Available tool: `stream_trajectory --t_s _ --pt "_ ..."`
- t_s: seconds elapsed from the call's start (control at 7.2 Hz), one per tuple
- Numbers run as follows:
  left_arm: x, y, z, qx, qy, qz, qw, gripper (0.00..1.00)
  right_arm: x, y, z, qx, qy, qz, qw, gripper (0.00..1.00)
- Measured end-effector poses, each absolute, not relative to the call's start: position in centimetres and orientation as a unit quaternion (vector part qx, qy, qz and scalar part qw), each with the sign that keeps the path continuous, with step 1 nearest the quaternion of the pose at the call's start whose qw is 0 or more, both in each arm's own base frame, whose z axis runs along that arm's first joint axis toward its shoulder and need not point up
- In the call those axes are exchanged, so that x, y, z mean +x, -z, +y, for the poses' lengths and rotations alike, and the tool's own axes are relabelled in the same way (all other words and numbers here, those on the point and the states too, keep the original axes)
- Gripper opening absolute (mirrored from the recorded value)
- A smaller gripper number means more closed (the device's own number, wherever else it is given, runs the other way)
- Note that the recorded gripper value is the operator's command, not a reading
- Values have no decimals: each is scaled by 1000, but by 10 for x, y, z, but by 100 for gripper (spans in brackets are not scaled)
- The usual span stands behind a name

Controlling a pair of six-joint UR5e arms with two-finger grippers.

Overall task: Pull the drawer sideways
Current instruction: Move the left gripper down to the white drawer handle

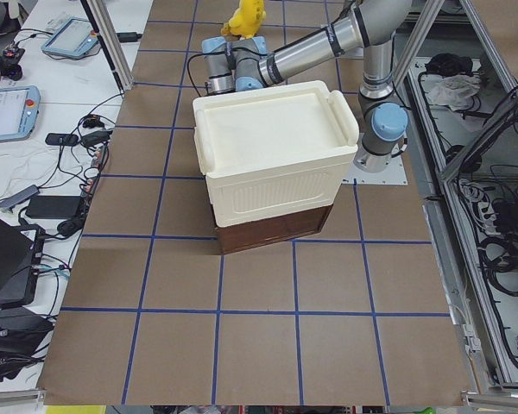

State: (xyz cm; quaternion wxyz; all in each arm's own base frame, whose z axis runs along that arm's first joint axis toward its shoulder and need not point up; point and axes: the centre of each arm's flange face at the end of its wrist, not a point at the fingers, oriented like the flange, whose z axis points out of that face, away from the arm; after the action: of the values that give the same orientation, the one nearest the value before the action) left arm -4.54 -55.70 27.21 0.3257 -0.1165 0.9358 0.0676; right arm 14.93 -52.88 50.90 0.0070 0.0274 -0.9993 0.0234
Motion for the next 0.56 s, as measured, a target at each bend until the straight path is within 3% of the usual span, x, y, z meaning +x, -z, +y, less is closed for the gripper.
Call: stream_trajectory --t_s 0.14,0.56 --pt "-44 -273 -557 -115 -68 932 336 89 149 -509 -529 27 -23 -999 7 100" --pt "-43 -258 -546 -140 -73 924 347 87 149 -509 -529 27 -23 -999 7 100"
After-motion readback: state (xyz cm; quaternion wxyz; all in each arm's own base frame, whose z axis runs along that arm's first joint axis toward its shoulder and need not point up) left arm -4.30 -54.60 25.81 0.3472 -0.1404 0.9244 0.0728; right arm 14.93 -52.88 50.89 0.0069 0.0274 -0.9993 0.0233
